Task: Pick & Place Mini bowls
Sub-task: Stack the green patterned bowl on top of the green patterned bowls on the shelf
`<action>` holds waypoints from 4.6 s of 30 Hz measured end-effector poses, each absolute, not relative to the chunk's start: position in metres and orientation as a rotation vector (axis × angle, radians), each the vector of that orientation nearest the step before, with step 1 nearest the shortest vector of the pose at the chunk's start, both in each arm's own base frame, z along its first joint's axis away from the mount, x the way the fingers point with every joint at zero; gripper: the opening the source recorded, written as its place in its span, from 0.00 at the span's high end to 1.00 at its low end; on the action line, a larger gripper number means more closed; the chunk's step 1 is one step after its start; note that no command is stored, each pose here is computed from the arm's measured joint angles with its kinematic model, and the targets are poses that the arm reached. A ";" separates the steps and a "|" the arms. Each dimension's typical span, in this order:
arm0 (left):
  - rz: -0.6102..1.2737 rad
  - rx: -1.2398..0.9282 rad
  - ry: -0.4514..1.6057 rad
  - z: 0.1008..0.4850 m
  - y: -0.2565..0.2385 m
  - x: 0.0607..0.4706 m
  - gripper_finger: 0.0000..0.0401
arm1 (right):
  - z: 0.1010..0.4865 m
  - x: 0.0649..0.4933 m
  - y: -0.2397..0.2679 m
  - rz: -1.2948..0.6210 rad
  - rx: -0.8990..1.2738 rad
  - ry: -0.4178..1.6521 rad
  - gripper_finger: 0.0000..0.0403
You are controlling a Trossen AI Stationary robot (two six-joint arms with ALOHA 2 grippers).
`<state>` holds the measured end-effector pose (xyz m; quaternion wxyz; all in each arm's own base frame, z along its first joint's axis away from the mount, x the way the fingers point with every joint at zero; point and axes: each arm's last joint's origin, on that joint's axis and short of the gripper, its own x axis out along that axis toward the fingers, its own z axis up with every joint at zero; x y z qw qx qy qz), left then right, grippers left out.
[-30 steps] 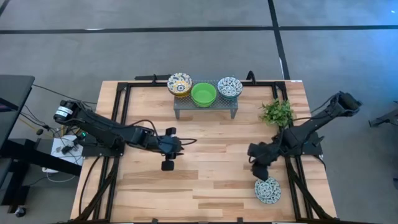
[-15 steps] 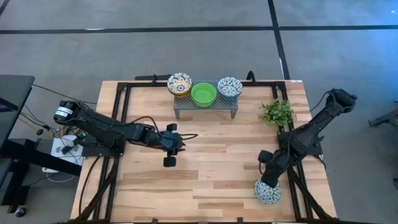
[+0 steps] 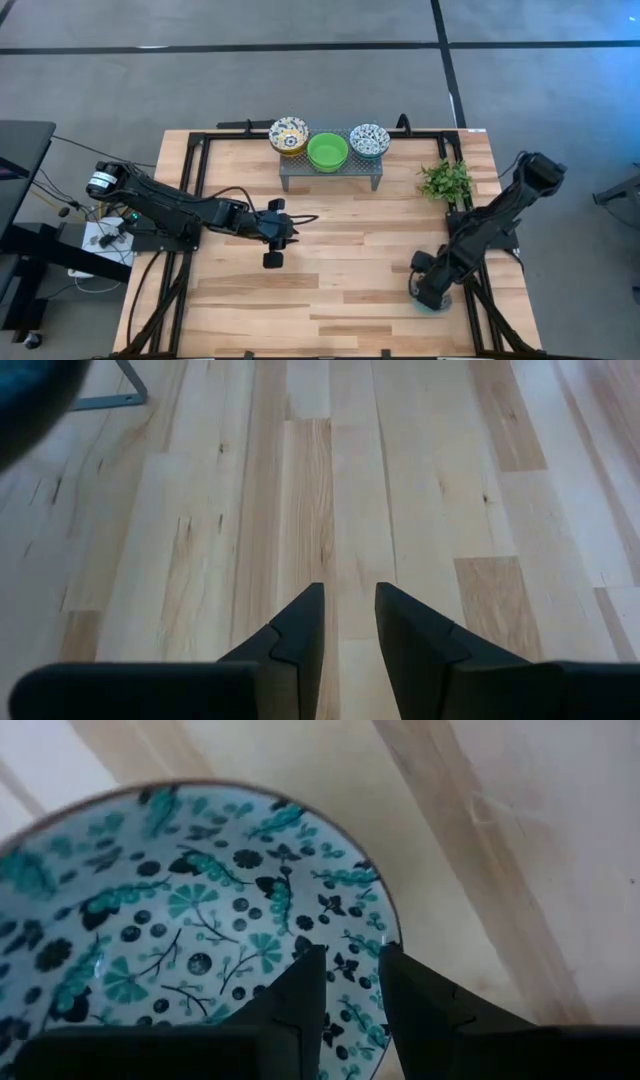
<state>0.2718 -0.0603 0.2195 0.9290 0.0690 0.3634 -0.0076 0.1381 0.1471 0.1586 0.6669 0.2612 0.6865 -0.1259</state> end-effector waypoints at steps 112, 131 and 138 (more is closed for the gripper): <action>-0.017 0.124 0.668 0.225 -0.062 0.277 0.77 | 0.388 0.198 -0.139 -0.931 0.537 0.809 0.98; 0.027 0.133 0.638 0.227 -0.061 0.278 0.77 | 0.350 0.220 -0.193 -0.729 0.675 0.901 0.99; 0.027 0.132 0.635 0.227 -0.061 0.279 0.77 | 0.349 0.217 -0.199 -0.766 0.677 0.898 0.98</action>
